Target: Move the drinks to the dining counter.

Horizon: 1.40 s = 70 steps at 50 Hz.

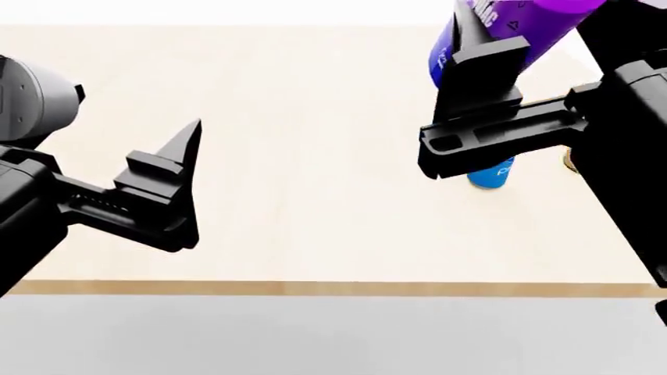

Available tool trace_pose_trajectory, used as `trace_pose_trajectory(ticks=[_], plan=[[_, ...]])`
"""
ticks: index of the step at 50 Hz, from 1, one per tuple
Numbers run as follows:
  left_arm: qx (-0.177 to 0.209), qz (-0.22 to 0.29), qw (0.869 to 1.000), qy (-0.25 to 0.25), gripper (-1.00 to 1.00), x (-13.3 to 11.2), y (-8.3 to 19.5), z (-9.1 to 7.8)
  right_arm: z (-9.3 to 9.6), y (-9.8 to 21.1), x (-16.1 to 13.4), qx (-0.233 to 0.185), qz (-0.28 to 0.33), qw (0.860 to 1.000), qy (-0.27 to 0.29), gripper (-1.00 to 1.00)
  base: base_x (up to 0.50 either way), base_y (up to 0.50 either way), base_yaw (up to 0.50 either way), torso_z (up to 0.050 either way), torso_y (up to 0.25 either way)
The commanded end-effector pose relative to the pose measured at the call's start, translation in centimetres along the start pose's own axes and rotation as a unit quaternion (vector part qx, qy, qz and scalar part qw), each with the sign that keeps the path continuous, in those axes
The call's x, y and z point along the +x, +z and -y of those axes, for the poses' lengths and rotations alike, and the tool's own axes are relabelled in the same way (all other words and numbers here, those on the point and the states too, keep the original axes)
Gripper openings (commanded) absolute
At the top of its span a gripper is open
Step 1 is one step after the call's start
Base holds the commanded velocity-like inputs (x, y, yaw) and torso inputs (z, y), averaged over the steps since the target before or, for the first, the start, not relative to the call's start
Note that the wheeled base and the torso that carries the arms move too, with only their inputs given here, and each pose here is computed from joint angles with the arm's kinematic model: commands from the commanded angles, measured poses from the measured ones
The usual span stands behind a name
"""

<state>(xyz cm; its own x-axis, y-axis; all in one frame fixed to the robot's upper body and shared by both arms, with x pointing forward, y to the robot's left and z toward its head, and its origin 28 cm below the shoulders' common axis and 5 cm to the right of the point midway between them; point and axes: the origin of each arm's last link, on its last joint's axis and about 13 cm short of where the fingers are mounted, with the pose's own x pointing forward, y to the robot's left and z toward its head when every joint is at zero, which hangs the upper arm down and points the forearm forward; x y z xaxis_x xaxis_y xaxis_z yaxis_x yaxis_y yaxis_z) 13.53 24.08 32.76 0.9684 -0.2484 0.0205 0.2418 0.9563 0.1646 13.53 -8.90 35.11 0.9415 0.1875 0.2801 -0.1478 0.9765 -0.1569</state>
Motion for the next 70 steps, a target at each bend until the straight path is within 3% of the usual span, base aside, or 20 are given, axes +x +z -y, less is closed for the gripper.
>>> trace_pose_trajectory(ticks=[1, 2, 7, 24, 29, 37, 70], plan=[[-0.002, -0.003, 1.0, 0.001, 1.0, 0.1, -0.3, -0.1, -0.6, 0.0, 3.7, 0.027, -0.011, 0.999, 0.044, -1.0, 0.0, 0.0, 0.0, 0.0, 0.0], [-0.002, -0.003, 1.0, 0.001, 1.0, 0.1, -0.3, 0.0, -0.4, 0.0, 4.3, 0.048, -0.014, 0.998, 0.045, -1.0, 0.0, 0.0, 0.0, 0.0, 0.0], [0.0, -0.001, 1.0, -0.002, 1.0, 0.0, -0.1, 0.1, -0.3, 0.1, 6.1, 0.06, -0.026, 0.996, 0.059, -1.0, 0.0, 0.0, 0.0, 0.0, 0.0], [-0.002, -0.003, 1.0, 0.002, 1.0, -0.1, -0.4, -0.1, -0.8, -2.9, 11.1, 0.036, -0.113, 0.992, 0.054, -1.0, 0.0, 0.0, 0.0, 0.001, 0.0], [-0.005, -0.003, 1.0, 0.003, 1.0, 0.0, -0.5, -0.1, -0.9, -4.0, 12.0, 0.052, -0.126, 0.99, 0.046, -1.0, 0.0, 0.0, 0.0, 0.0, 0.002], [-0.005, -0.005, 1.0, 0.001, 1.0, 0.1, -0.6, -0.1, -1.0, -5.3, 11.7, 0.051, -0.173, 0.983, 0.036, -1.0, 0.0, 0.0, 0.0, 0.0, 0.0], [-0.007, -0.006, 1.0, 0.002, 1.0, 0.2, -0.8, -0.1, -1.6, -8.8, 11.7, 0.015, -0.217, 0.976, 0.033, -1.0, 0.0, 0.0, 0.0, 0.0, 0.0]])
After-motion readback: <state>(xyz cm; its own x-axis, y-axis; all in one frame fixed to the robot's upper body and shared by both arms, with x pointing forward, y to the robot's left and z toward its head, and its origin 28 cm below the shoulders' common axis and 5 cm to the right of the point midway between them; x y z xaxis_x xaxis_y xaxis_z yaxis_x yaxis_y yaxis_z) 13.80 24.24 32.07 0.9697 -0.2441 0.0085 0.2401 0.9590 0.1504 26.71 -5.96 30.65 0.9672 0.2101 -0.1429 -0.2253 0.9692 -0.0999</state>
